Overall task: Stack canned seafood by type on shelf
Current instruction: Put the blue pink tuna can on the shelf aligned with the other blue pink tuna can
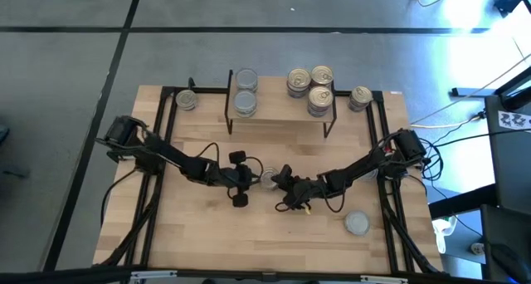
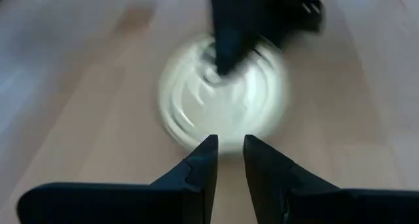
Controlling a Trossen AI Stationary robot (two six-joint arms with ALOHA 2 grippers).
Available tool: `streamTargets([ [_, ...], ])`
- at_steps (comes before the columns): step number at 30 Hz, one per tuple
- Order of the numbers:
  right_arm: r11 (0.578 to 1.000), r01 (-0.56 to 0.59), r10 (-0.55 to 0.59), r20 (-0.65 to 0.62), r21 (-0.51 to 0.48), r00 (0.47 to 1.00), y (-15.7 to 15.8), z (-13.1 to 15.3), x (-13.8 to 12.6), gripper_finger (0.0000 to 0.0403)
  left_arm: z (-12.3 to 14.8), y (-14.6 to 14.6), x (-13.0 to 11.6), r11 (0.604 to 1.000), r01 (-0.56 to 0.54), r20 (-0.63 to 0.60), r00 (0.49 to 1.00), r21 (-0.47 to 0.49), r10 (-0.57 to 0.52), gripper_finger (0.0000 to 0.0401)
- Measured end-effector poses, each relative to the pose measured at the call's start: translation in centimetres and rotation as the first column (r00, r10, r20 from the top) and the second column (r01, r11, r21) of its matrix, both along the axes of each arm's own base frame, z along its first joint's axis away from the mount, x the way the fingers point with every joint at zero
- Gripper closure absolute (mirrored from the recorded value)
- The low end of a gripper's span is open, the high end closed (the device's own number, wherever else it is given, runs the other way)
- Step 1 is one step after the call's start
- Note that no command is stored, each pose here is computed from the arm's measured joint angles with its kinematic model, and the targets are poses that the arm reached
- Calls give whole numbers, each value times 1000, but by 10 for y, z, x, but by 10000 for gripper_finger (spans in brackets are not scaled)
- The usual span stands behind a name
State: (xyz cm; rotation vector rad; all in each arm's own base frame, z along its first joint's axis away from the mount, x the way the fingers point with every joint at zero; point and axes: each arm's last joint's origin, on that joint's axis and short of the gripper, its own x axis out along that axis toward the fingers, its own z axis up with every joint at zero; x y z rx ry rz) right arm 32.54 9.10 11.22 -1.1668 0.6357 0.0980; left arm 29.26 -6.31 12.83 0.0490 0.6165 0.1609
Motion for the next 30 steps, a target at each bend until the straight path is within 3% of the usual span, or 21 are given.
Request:
streamTargets([
  [6,987,124,-134,98,102,986,-3,22,-3,194,24,2,-19,1000,-21,-67,998,6,22,329],
  [16,957,270,-289,261,106,921,-12,75,-15,194,43,1,-45,998,-14,-153,988,68,24,329],
  [23,891,444,-446,387,100,807,-19,119,-17,194,34,0,-70,997,26,-149,989,68,-15,329],
  [30,817,575,-556,319,39,768,-48,141,-4,194,21,6,-97,999,-20,-17,1000,-37,20,329],
])
